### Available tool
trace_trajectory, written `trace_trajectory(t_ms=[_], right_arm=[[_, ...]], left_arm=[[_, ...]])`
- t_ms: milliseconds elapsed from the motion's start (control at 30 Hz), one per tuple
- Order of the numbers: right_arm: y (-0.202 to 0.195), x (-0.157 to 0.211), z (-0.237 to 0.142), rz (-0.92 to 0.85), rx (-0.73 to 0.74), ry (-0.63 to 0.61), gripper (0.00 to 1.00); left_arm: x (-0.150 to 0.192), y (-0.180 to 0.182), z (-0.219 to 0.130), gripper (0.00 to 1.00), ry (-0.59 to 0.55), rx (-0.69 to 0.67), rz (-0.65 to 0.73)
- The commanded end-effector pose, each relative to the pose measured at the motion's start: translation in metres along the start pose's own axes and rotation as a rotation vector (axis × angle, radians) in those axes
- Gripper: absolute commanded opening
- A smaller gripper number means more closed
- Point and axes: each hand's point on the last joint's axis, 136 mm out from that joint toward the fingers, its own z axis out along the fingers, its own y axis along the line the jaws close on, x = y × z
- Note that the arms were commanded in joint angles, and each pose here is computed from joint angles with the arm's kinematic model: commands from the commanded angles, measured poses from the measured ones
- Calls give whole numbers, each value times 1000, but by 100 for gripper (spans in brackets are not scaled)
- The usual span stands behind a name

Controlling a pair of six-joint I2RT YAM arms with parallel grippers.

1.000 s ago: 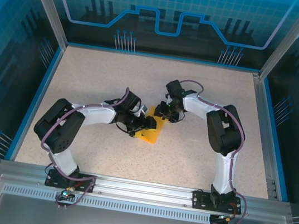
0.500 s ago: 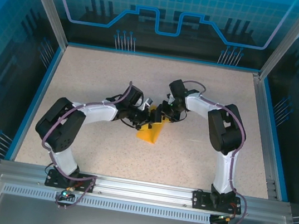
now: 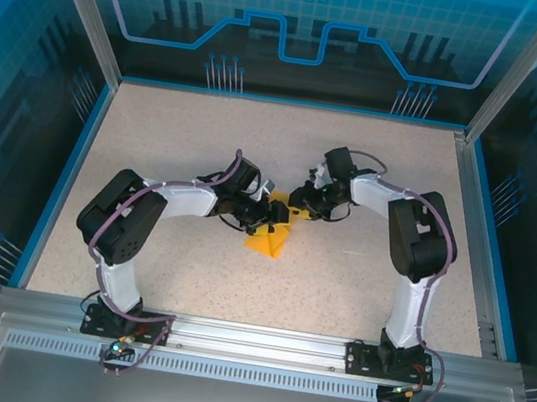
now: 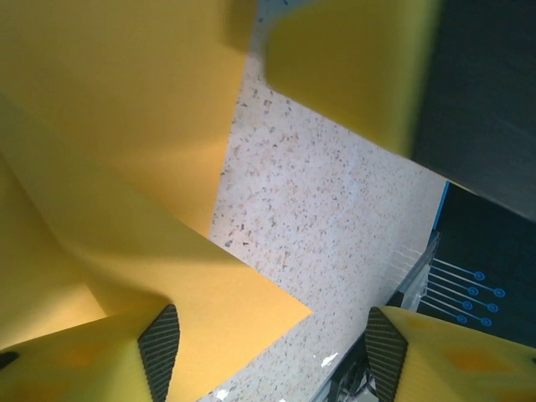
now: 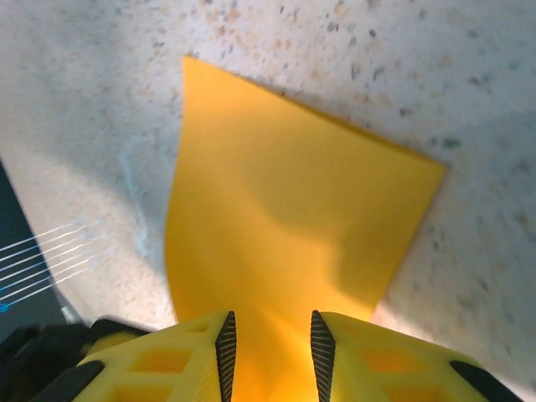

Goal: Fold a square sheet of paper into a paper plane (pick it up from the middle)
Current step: Fold the triangle a second time at the center of the table.

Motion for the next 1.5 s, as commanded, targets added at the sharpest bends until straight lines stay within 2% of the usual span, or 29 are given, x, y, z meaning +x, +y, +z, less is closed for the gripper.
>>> trace_trajectory(t_ms=[0,300,533,733,1167,1467], right_arm=[[19,6,-29,-78,-99,-49,32],[14,49,-30,-135,-145,-14,30],[16,60,-15,-175,-114,46,34],[12,63,-6,-165,-98,74,32],[9,63,0,-175,-101,78,8],[-2,58,7,-171,-52,80,5]], left_arm=[[-7,-1,1,60,-27,-21,-5],[-10,7,2,51,-47,-55,-25],[-10,9,2,47,-48,-61,-33],[-10,10,2,46,-48,-64,-35],[-9,5,1,44,-42,-48,-33],[-5,-23,-12,43,-51,8,8]])
